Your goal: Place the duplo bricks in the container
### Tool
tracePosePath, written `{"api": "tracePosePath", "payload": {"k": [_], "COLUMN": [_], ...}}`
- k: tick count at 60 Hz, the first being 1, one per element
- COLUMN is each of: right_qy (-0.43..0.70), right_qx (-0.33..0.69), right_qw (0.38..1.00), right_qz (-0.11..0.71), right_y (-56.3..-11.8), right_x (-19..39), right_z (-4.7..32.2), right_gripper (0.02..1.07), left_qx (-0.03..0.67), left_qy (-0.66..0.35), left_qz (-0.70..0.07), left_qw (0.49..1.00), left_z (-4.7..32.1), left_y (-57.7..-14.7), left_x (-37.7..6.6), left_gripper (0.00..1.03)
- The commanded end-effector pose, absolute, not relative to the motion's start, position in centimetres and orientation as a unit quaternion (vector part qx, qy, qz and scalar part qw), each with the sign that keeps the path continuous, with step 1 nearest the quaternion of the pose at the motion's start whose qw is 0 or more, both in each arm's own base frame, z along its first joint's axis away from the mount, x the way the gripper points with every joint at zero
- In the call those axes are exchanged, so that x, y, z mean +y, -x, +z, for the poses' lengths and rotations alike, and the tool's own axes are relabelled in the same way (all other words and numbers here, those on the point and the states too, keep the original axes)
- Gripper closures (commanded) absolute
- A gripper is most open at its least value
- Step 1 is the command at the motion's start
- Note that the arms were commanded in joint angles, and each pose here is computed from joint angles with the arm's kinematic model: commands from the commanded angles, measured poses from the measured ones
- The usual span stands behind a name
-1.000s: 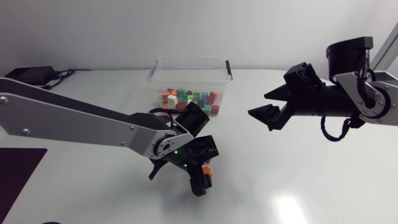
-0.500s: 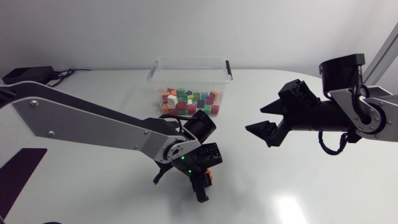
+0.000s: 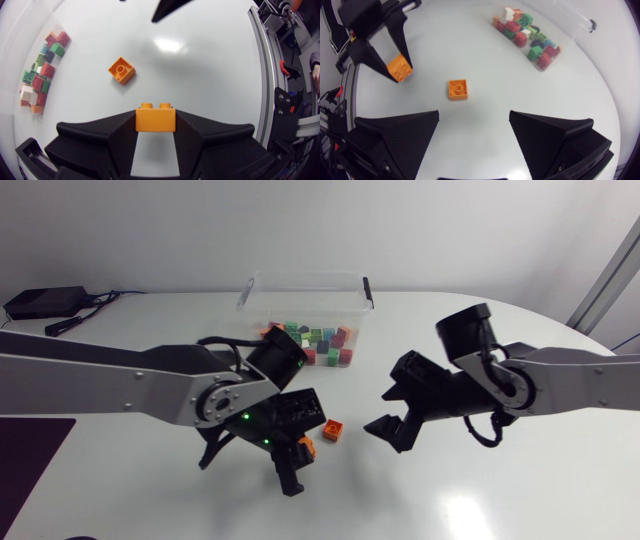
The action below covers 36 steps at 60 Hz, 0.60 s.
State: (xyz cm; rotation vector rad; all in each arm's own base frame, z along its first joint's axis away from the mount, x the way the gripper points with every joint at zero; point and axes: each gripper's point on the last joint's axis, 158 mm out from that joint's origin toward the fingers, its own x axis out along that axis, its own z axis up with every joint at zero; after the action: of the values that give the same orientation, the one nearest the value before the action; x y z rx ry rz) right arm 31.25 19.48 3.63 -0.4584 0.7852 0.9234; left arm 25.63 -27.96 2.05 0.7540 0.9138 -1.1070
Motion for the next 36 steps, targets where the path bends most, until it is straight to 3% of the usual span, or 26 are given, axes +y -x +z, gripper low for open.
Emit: {"api": "tracePosePath", "payload": {"k": [1, 36], "right_qy": [0.231, 0.274], "right_qx": [0.380, 0.424], "right_qw": [0.778, 0.725], "right_qz": [0.444, 0.470], "right_y": [-30.8, -33.1], "right_x": [21.0, 26.1], "right_z": [2.0, -3.6], "right_gripper": [0.06, 0.06], "left_qx": [0.397, 0.289], "left_qy": [-0.337, -0.259], "left_qz": [-0.487, -0.400], "left_qw": [0.701, 0.830], "left_z": [3.6, 16.3], "left_y": [-25.7, -34.5], "left_x": [-26.5, -22.9], "left_gripper": [0.74, 0.73]}}
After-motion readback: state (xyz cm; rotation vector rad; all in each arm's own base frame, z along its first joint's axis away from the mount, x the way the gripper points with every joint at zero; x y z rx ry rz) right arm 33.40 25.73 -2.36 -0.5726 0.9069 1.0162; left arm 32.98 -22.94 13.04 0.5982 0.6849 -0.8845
